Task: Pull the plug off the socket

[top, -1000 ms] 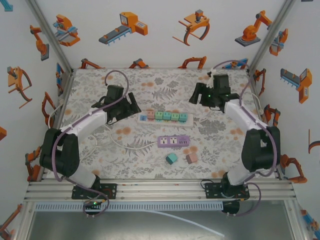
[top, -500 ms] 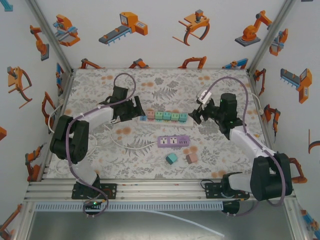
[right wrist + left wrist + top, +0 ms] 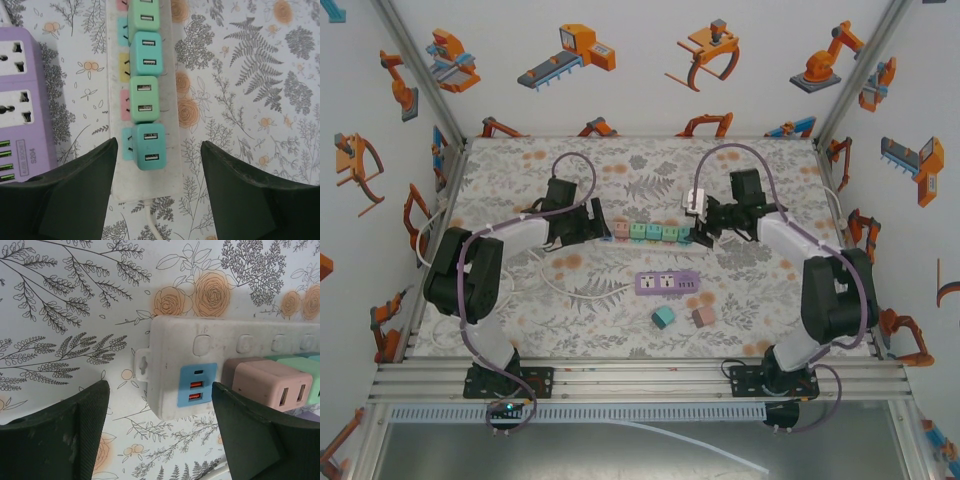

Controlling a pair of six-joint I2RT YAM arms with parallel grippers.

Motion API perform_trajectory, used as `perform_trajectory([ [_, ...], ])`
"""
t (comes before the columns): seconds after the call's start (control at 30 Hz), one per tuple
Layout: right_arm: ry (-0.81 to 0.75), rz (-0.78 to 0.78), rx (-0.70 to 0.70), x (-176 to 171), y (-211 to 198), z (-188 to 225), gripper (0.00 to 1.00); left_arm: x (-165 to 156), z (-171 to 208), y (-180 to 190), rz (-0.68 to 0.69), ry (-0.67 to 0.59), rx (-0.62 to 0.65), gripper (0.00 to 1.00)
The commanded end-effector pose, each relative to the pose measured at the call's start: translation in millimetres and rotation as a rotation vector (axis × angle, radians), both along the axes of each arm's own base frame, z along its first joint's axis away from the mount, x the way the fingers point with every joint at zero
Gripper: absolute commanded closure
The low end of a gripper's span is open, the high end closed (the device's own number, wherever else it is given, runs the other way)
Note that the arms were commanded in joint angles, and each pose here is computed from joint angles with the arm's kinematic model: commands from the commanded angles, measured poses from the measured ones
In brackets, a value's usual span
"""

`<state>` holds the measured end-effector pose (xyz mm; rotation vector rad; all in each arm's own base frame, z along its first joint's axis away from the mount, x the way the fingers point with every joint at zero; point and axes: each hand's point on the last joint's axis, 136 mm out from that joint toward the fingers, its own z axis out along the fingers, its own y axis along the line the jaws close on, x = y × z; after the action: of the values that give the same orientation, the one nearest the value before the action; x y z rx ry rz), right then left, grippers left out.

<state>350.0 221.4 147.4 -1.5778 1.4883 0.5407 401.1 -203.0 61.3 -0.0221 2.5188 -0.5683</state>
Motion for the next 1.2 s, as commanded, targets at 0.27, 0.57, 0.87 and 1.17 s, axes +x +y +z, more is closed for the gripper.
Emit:
perform_trajectory([
  [0.27, 0.131, 0.060, -0.109, -6.8, 5.3, -42.7, 0.50, -12.1, -15.1, 11.7, 0.007, 0.046, 0.061, 0.24],
  [0.57, 0.092, 0.046, -0.150, -2.4, 6.6, -50.7, 0.61, -12.9, -21.3, 10.1, 0.002, 0.057, 0.082, 0.24],
  [0.87, 0.174, 0.072, -0.089, -5.9, 15.8, -26.6, 0.76, -15.3, -32.7, 12.5, -0.009, 0.092, 0.138, 0.24],
  [1.17, 0.232, 0.055, -0.132, -1.0, 14.6, -30.5, 0.82, -14.7, -37.2, 17.2, -0.020, 0.087, 0.213, 0.24],
])
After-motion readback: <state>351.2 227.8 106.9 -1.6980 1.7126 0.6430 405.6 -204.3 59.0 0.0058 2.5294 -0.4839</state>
